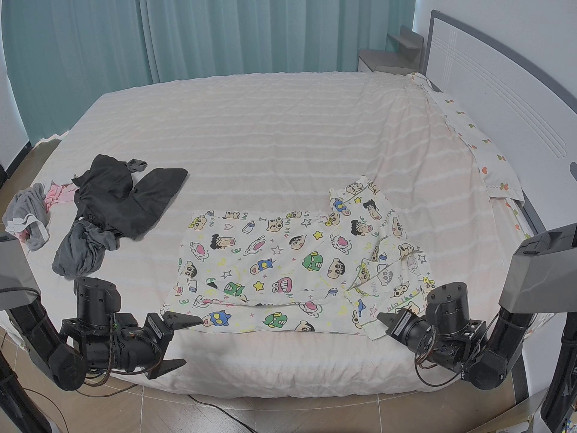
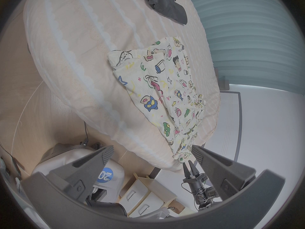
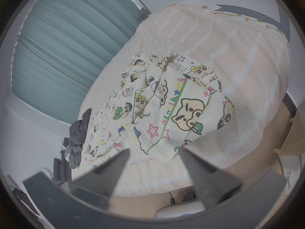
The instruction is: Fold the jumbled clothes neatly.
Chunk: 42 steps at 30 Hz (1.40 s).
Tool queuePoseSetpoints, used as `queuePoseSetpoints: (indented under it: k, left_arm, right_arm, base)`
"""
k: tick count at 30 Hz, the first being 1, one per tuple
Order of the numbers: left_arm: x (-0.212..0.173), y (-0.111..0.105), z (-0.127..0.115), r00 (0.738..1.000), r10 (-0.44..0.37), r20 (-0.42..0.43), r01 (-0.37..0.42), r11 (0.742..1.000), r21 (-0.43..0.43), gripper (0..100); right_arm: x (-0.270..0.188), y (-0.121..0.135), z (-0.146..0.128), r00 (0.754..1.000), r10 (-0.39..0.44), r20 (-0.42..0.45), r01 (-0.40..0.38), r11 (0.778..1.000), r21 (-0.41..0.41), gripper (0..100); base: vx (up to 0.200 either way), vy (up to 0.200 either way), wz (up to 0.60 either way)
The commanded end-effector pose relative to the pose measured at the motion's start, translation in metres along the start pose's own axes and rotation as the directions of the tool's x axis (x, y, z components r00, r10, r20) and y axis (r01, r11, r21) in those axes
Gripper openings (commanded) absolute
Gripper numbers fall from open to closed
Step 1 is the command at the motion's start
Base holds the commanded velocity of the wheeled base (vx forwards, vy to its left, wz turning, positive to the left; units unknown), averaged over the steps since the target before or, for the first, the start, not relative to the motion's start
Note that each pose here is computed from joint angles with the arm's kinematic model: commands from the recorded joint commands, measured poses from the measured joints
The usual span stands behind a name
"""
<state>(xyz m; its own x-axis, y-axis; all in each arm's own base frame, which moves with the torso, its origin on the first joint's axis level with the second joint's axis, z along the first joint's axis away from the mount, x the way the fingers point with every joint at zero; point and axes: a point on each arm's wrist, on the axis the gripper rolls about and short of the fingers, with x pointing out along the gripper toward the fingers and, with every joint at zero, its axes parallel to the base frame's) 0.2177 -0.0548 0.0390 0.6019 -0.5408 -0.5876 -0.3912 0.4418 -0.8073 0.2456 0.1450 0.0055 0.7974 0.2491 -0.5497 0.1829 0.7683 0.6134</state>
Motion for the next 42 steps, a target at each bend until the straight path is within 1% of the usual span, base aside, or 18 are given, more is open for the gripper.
queuePoseSetpoints:
  k: [1,5,8,10,12,14,15,17,20,22,23,25,30,31,33,36,40,42]
  left_arm:
    - [0.001,0.001,0.000,1.000,0.003,-0.002,-0.003,1.000,-0.002,100]
    - [0.001,0.001,0.000,1.000,0.003,-0.002,-0.003,1.000,-0.002,100]
    - [0.001,0.001,0.000,1.000,0.003,-0.002,-0.003,1.000,-0.001,100]
    - [0.001,0.001,0.000,1.000,0.005,-0.002,-0.005,1.000,-0.001,100]
    - [0.001,0.001,0.000,1.000,0.005,-0.002,-0.005,1.000,-0.001,100]
    - [0.001,0.001,0.000,1.000,0.005,-0.002,-0.005,1.000,-0.001,100]
    - [0.001,0.001,0.000,1.000,0.005,-0.002,-0.005,1.000,-0.001,100]
    - [0.001,0.001,0.000,1.000,0.003,-0.002,-0.003,1.000,-0.001,100]
    - [0.001,0.001,0.000,1.000,0.003,-0.002,-0.003,1.000,-0.001,100]
    - [0.001,0.001,0.000,1.000,0.003,-0.002,-0.003,1.000,-0.001,100]
    - [0.001,0.001,0.000,1.000,0.005,-0.002,-0.005,1.000,-0.001,100]
    - [0.001,0.001,0.000,1.000,0.005,-0.002,-0.005,1.000,-0.001,100]
    - [0.001,0.001,0.000,1.000,0.005,-0.003,-0.005,1.000,0.001,100]
    - [0.001,0.001,0.000,1.000,0.005,-0.003,-0.005,1.000,0.001,100]
    - [0.001,0.001,0.000,1.000,0.006,-0.004,-0.006,1.000,0.002,100]
    - [0.001,0.001,0.000,1.000,0.005,-0.003,-0.005,1.000,0.003,100]
    - [0.001,0.001,0.000,1.000,0.005,-0.003,-0.005,1.000,0.003,100]
    - [0.001,0.001,0.000,1.000,0.005,-0.003,-0.005,1.000,0.003,100]
  right_arm:
    - [-0.007,-0.007,-0.003,1.000,-0.004,-0.002,0.004,1.000,-0.005,100]
    - [-0.017,-0.014,-0.003,1.000,0.005,0.018,-0.004,1.000,-0.005,100]
    - [-0.019,-0.022,0.008,0.998,0.005,0.069,-0.004,1.000,-0.010,100]
    - [-0.018,-0.028,0.019,0.994,-0.001,0.108,0.005,0.999,-0.040,100]
    - [-0.016,-0.033,0.031,0.990,0.014,0.142,-0.002,0.996,-0.087,100]
    - [-0.017,-0.036,0.036,0.991,0.038,0.128,-0.020,0.991,-0.134,100]
    - [-0.018,-0.039,0.040,0.993,0.067,0.098,-0.047,0.980,-0.194,100]
    - [-0.016,-0.045,0.044,0.993,0.096,0.061,-0.077,0.962,-0.262,100]
    - [-0.013,-0.048,0.048,0.990,0.143,0.009,-0.131,0.932,-0.338,100]
    - [-0.006,-0.052,0.053,0.984,0.179,-0.020,-0.172,0.899,-0.404,100]
    - [-0.003,-0.054,0.057,0.982,0.187,-0.023,-0.179,0.885,-0.430,100]
    - [0.003,-0.058,0.062,0.981,0.193,-0.025,-0.182,0.868,-0.462,100]
    - [0.016,-0.066,0.072,0.983,0.183,0.003,-0.156,0.845,-0.512,100]
    - [0.017,-0.066,0.072,0.984,0.180,0.004,-0.153,0.844,-0.513,100]
    - [0.023,-0.068,0.077,0.984,0.179,-0.013,-0.159,0.836,-0.525,100]
    - [0.027,-0.067,0.080,0.980,0.195,-0.040,-0.187,0.831,-0.524,100]
    - [0.033,-0.062,0.086,0.976,0.216,-0.020,-0.193,0.824,-0.533,100]
    - [0.036,-0.061,0.088,0.976,0.216,-0.022,-0.195,0.824,-0.533,100]
  base:
    - [0.000,0.000,0.00]
    - [0.000,0.000,0.00]
    - [0.000,0.000,0.00]
    - [0.000,0.000,0.00]
    - [0.000,0.000,0.00]
    - [0.000,0.000,0.00]
    - [0.000,0.000,0.00]
    - [0.000,0.000,0.00]
    - [0.000,0.000,0.00]
    - [0.000,0.000,0.00]
    - [0.000,0.000,0.00]
    - [0.000,0.000,0.00]
    - [0.000,0.000,0.00]
    - [0.000,0.000,0.00]
    - [0.000,0.000,0.00]
    - [0.000,0.000,0.00]
    - [0.000,0.000,0.00]
    - [0.000,0.000,0.00]
